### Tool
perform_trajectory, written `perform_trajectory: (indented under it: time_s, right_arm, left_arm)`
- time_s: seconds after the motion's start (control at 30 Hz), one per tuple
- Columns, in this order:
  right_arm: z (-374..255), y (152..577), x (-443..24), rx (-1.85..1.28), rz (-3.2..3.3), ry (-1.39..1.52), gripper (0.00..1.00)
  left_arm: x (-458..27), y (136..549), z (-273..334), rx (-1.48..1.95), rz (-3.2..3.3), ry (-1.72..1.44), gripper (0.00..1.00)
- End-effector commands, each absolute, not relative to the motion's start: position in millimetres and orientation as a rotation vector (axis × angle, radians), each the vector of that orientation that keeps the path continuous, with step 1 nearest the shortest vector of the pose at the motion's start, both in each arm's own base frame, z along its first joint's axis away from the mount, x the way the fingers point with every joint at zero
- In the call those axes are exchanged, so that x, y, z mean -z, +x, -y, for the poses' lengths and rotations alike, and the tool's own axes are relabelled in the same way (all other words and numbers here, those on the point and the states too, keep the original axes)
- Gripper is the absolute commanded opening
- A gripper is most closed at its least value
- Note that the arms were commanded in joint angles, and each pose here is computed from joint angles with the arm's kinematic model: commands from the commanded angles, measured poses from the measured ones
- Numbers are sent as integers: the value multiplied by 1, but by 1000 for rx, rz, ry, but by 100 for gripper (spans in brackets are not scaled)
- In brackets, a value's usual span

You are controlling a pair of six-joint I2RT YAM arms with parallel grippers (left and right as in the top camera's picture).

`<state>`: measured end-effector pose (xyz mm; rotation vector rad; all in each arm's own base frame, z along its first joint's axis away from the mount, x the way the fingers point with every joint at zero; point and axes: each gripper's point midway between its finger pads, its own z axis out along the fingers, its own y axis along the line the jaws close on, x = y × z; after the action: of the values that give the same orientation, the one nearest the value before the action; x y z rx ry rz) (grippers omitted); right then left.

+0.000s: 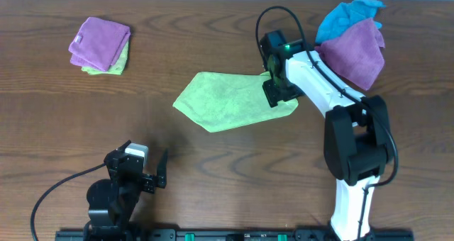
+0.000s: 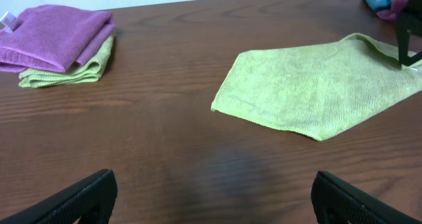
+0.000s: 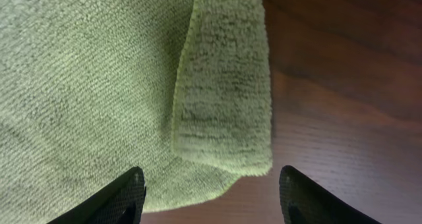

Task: Fold the cloth
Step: 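Grasp the green cloth's right corner with the right gripper and lift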

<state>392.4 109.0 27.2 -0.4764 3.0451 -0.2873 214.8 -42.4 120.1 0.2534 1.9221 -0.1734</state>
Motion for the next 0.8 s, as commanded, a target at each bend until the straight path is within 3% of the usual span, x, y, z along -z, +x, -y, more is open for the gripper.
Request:
perform_trajectory:
  time_s: [0.0,0.33,0.37,0.43,0.53,0.77]
  right_arm:
    - [-111,393,-23,284,-3040,-500,65]
    - [-109,399,-9,298,-3000,-486,53]
    - [-108,399,-8,307,-2999,-487,49]
    - [-107,399,-8,319,-2994,-499,27]
    - [-96,403,-11,418,-2971,-488,1]
    - [-65,423,-49,698,-2856,-249,1]
  left_arm:
    - [-111,214,43,179,-1942,256,95]
    - [-111,214,43,179,-1942,256,95]
    - [-111,214,43,179,-1942,256,95]
    - [-111,214,43,179,-1942,257,95]
    - [-111,214,43,179,-1942,256,95]
    - [-111,214,43,179,-1942,256,95]
